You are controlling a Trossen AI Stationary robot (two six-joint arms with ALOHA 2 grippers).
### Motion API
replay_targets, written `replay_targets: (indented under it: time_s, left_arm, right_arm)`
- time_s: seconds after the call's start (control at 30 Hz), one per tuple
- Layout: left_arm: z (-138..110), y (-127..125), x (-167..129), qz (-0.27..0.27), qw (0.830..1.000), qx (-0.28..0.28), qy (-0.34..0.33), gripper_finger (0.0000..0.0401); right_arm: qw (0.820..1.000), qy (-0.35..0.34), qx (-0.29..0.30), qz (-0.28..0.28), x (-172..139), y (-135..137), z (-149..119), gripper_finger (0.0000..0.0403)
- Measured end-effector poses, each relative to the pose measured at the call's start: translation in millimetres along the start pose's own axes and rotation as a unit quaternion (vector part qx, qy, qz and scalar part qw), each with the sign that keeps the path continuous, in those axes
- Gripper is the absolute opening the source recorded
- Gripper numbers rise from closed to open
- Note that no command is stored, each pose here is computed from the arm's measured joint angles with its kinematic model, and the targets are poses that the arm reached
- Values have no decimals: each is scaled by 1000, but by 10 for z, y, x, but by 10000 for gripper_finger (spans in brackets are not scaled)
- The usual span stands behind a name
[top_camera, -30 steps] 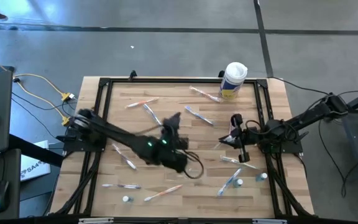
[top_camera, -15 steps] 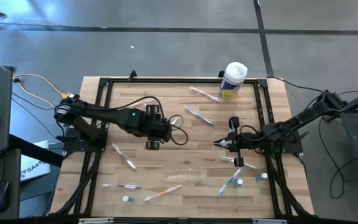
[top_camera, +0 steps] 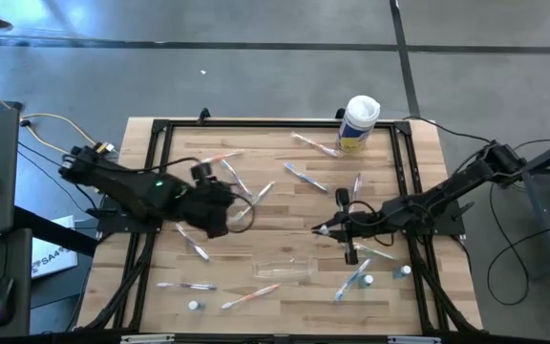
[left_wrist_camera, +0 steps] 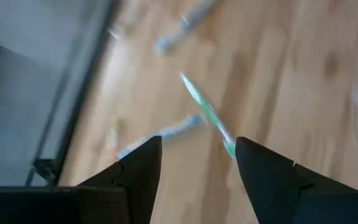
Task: Pick & Place toothbrushing station
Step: Put the top left green toothbrush into the transparent organizer
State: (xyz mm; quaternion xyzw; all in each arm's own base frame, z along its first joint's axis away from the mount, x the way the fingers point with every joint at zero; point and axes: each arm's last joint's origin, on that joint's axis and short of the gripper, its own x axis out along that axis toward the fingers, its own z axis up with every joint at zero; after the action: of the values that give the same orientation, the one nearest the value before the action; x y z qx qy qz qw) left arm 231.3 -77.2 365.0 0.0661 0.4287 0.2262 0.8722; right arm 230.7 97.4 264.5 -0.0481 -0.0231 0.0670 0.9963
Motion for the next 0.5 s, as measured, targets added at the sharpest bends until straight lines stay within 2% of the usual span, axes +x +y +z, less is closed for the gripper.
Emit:
replay_targets:
  time_s: [0.13,0.3,0.5]
  left_arm:
    - [-218,-106,-60,6,996,-45,-77,203]
    - [-547,-350,158,-29,990,-50,-130,203]
    - [-665,-457,359,-22,983,-49,-173,203]
  right_arm:
    - [1000,5,8,7,107,42,-117,7]
    - [1000,-4,16,9,174,69,-174,7]
    - [999,-15,33,14,201,56,-181,7]
